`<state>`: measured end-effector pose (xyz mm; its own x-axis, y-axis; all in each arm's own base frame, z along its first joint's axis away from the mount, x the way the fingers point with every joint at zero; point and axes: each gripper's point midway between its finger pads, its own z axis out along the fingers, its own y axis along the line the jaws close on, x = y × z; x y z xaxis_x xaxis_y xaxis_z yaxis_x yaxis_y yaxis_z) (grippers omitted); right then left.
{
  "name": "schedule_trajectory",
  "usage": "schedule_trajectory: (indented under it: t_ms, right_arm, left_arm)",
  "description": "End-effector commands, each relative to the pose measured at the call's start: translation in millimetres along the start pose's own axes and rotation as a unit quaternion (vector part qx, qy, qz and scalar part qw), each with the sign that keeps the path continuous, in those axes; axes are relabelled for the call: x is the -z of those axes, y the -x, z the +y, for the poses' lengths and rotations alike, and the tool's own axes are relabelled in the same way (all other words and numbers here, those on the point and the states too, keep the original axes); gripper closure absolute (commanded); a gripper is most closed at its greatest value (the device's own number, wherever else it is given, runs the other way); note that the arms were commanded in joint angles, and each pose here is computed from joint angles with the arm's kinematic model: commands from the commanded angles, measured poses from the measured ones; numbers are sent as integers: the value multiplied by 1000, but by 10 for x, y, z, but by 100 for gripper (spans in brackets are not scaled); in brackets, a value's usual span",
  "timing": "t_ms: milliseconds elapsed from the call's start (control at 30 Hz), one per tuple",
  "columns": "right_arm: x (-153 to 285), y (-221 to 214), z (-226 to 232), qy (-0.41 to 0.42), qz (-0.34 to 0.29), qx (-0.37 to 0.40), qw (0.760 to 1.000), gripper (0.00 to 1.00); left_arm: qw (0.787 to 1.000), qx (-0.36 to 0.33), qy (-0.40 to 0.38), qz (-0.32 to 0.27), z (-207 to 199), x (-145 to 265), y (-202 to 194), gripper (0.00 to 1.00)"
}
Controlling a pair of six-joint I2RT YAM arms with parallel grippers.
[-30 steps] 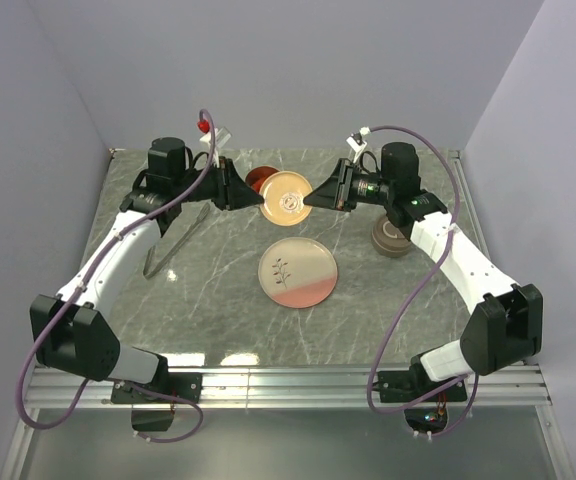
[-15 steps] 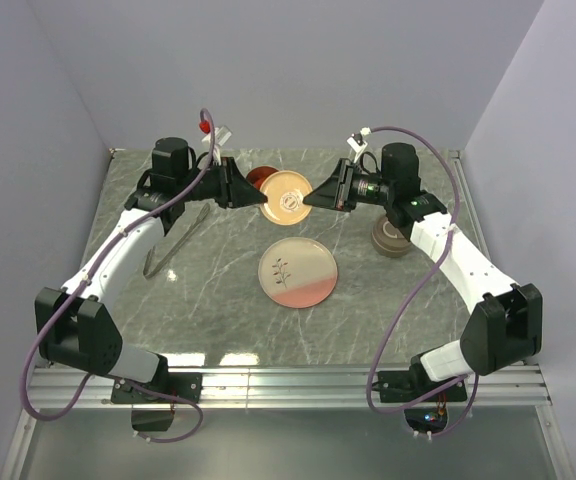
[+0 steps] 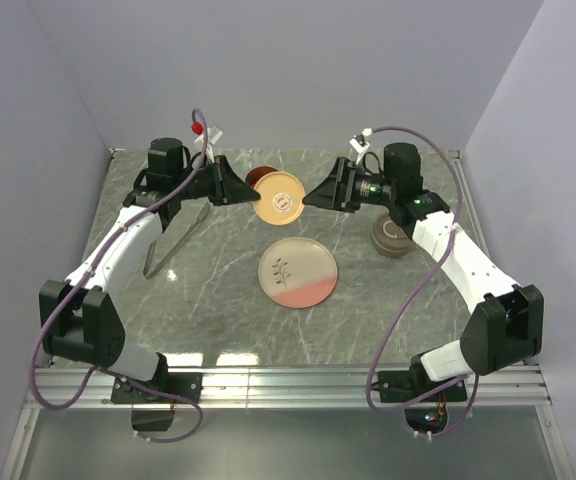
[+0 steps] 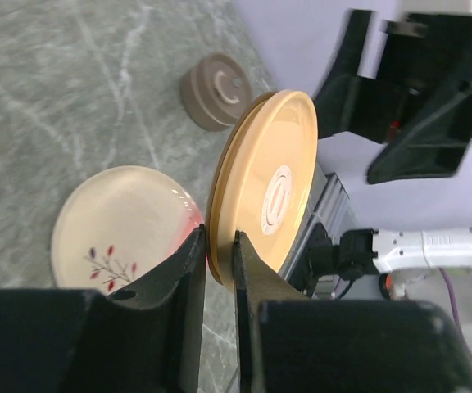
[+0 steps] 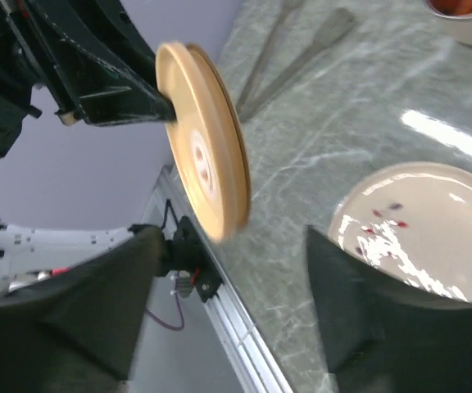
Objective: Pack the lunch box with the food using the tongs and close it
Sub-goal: Pass the lid of the lunch box from the right arm to the left, then put the lid back on the lunch box
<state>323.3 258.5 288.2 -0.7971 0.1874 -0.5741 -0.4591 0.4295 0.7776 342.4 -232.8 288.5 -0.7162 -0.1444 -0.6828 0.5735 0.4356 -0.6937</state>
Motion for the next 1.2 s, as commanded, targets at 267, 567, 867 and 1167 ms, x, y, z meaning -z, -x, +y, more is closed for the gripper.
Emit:
schedule_trajectory:
  t_ms: [267,567,867,1167]
  right_arm:
    - [560,323,-578,-113,-30,46,992,13]
    - [752,274,-632,-131,-44,66,988,12]
    - [826,248,-591,-133,-49,79,987,12]
    - [826,191,-623,-134,-45,78,987,12]
  left_arm:
    - [992,100,69,-23,852,-137,390,100]
    - [975,160,148,-43,1715,-485,771,100]
    - [966,175,185,-51,2294,-729,860,100]
    - [963,194,181,-37,2548,-868,683,100]
